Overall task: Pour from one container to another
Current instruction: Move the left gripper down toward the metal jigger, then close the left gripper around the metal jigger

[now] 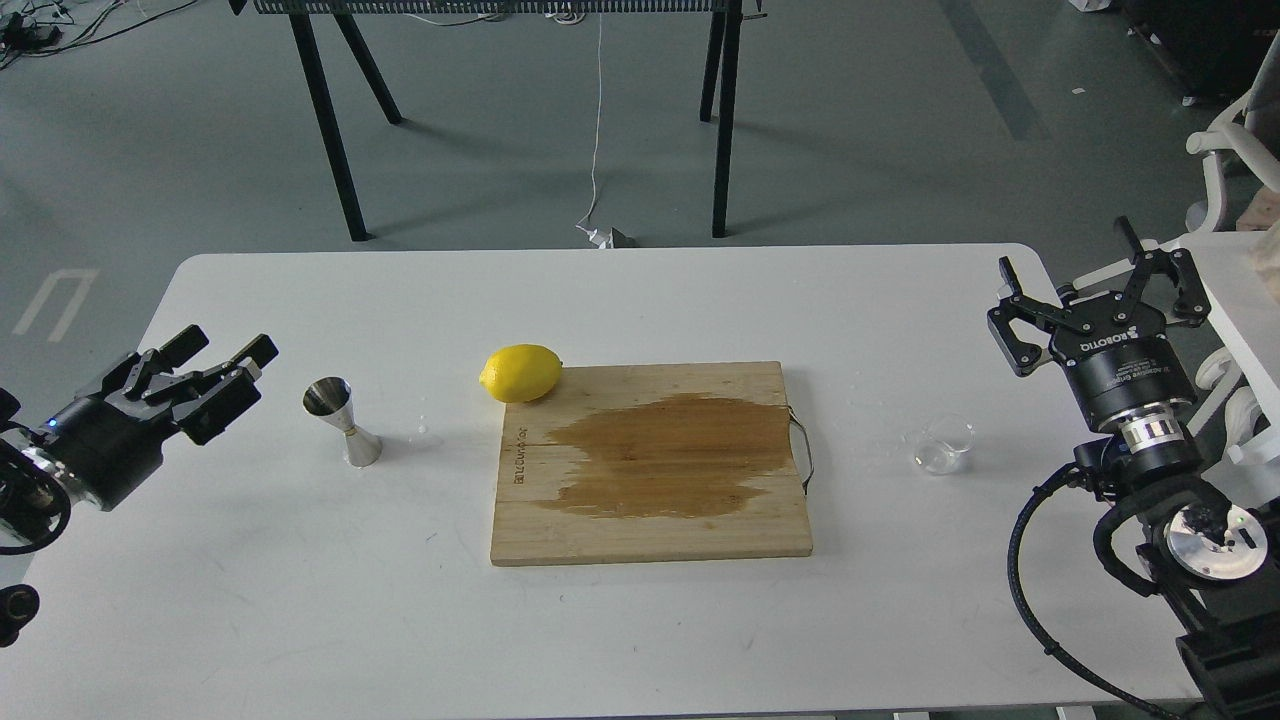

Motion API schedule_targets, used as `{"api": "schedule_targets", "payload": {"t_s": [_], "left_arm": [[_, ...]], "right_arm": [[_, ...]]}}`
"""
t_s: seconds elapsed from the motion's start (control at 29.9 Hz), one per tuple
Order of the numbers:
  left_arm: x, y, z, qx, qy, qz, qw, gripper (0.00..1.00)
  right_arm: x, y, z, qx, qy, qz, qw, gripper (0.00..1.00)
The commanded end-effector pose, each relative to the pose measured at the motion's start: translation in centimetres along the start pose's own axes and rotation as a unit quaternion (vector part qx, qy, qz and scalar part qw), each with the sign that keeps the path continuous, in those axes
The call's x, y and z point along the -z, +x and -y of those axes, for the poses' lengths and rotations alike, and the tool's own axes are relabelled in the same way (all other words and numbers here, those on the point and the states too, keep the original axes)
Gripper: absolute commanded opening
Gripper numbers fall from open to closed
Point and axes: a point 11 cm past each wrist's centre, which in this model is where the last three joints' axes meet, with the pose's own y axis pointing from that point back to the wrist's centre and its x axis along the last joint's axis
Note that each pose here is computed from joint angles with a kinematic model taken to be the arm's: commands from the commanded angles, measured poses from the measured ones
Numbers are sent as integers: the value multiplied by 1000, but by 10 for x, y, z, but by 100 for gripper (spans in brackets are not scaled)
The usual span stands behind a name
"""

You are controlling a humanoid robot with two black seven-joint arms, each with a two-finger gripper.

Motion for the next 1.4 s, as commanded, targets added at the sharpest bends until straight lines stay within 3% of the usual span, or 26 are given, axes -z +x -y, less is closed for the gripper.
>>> {"api": "schedule_targets", "payload": {"t_s": [0.0, 0.57, 1.37], "left_arm": [[-2, -22, -6, 17, 4, -4, 1000, 99], [-16, -107, 1, 62, 21, -33, 997, 99], [-3, -106, 45, 70, 36, -15, 997, 98]], "right_arm": [[0, 1, -1, -2, 0, 0, 1000, 99], [0, 0, 0, 0, 0, 1, 1000, 99], [3, 0, -3, 0, -1, -4, 1000, 99]]}}
